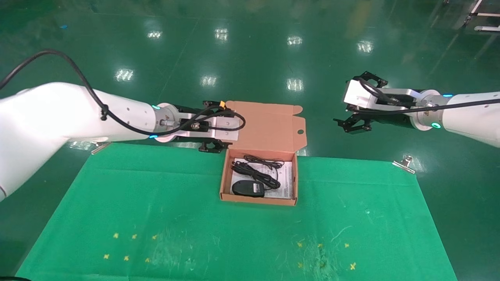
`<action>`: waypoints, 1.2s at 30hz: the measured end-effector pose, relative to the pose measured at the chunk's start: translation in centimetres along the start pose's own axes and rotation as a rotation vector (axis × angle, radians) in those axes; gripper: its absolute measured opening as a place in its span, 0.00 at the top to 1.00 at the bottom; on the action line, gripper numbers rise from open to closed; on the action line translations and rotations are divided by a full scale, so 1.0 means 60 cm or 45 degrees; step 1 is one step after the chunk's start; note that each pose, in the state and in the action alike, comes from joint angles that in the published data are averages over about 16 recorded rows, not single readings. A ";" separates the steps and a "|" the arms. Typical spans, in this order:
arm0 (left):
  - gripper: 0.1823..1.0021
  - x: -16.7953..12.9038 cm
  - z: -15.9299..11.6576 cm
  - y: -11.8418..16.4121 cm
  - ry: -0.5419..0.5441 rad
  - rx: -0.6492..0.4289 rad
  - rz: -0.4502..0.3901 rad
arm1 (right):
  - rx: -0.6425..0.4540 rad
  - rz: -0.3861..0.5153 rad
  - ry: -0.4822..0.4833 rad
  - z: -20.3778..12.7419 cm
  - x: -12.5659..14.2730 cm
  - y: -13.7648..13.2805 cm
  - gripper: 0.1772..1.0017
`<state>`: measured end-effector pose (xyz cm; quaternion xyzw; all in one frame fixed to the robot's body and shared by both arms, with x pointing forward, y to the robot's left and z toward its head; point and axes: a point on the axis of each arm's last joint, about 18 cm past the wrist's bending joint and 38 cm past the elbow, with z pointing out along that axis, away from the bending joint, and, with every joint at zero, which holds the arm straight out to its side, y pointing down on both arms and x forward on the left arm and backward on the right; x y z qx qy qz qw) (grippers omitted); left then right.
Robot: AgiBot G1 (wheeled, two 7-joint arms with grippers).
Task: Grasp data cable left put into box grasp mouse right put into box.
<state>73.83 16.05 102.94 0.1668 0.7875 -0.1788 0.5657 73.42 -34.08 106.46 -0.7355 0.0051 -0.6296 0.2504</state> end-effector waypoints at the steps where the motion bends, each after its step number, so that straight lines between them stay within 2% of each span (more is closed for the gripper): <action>1: 0.43 0.002 -0.002 0.001 0.003 0.007 -0.017 | 0.009 0.006 -0.004 -0.001 -0.001 -0.002 0.00; 7: 0.26 0.030 -0.013 0.005 0.041 0.087 -0.156 | 0.096 0.096 -0.044 -0.009 -0.023 -0.010 0.00; 13: 0.13 0.068 -0.033 0.007 0.092 0.213 -0.349 | 0.223 0.231 -0.103 -0.025 -0.055 -0.024 0.00; 18: 0.06 0.094 -0.058 0.008 0.129 0.322 -0.499 | 0.329 0.338 -0.156 -0.045 -0.078 -0.035 0.00; 29: 0.01 0.136 -0.132 0.012 0.184 0.558 -0.768 | 0.549 0.532 -0.281 -0.106 -0.121 -0.063 0.00; 36: 0.00 0.146 -0.161 0.014 0.197 0.630 -0.832 | 0.614 0.580 -0.325 -0.130 -0.132 -0.071 0.00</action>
